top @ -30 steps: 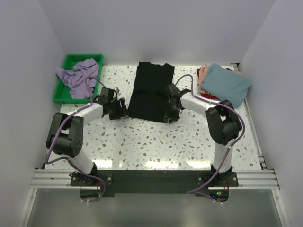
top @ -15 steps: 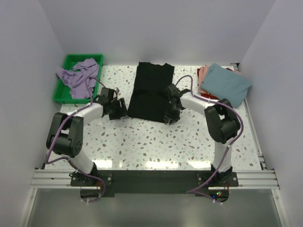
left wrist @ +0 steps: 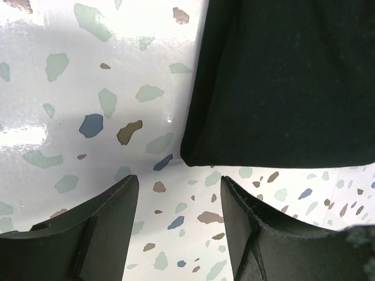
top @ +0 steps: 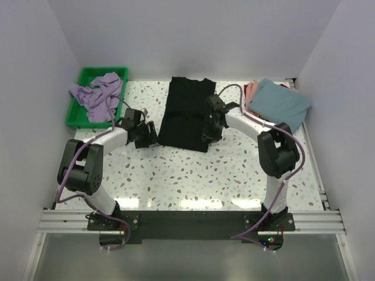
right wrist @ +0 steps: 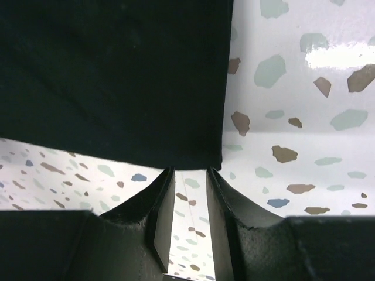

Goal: Fold and stack the t-shirts
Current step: Fold the tshirt

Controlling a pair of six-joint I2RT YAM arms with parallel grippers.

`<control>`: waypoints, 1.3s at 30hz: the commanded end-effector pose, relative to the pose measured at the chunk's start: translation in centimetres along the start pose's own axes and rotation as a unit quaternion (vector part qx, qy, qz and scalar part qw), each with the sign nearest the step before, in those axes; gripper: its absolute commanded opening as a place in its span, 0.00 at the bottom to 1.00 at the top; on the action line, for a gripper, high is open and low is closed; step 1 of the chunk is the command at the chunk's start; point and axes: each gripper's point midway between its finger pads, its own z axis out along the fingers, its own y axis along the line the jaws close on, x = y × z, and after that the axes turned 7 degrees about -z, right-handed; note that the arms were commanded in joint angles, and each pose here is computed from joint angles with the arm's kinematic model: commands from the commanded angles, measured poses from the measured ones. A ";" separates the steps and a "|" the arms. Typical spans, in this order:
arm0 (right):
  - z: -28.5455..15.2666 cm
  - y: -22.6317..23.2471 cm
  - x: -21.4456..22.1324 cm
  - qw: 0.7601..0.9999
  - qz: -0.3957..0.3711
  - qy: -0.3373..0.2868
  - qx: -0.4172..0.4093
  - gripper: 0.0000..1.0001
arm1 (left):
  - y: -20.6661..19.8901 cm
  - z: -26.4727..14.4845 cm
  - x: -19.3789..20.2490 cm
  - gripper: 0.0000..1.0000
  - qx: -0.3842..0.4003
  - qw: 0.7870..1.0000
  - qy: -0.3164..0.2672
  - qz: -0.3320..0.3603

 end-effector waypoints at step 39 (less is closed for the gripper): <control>5.0 -2.8 3.7 0.995 0.012 0.081 0.050 0.03 | -0.7 2.3 -2.3 0.43 -0.006 1.000 0.002 0.002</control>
